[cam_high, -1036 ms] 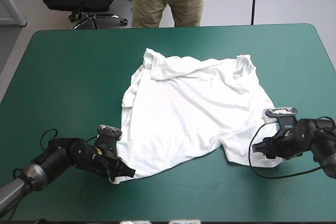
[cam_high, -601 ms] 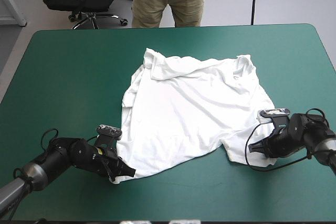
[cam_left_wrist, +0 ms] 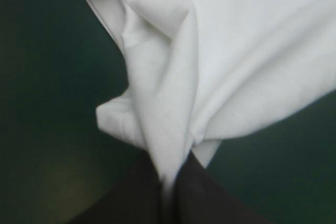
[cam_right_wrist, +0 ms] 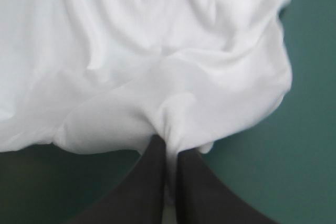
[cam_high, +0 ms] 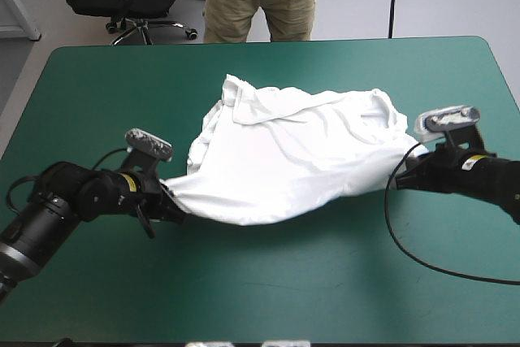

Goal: Fold the cloth

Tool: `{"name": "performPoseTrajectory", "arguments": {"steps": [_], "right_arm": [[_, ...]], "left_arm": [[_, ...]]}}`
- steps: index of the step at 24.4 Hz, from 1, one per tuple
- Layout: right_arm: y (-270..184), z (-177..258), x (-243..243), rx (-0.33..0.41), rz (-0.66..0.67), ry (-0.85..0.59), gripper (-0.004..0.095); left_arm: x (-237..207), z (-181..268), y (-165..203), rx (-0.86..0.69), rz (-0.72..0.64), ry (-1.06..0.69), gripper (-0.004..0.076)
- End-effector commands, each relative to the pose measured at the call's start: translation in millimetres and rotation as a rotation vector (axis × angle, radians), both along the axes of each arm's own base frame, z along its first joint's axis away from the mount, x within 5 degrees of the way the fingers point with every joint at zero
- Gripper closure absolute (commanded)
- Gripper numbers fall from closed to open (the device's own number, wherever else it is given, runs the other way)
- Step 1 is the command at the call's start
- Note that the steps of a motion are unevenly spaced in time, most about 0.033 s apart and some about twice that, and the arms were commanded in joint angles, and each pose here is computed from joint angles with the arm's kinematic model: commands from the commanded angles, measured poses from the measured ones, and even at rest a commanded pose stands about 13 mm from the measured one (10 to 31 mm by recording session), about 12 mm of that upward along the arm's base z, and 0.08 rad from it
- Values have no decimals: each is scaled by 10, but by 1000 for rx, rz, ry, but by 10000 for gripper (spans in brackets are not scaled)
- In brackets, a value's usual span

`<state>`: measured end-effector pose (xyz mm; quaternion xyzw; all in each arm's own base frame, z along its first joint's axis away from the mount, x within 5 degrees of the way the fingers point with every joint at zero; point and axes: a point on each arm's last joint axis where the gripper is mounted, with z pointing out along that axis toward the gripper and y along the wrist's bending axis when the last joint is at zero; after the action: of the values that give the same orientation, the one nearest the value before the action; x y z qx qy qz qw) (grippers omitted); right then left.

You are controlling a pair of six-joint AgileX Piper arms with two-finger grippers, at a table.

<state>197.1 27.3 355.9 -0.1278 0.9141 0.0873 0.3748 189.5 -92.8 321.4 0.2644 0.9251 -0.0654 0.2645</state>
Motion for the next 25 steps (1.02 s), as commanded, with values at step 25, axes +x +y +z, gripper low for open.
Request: {"name": "performPoseTrajectory", "arguments": {"steps": [25], "right_arm": [[-103, 3222, -2097, -182, -30, -1403, 925]], "left_arm": [[-795, 3566, 609, -153, 118, -1416, 741]]}}
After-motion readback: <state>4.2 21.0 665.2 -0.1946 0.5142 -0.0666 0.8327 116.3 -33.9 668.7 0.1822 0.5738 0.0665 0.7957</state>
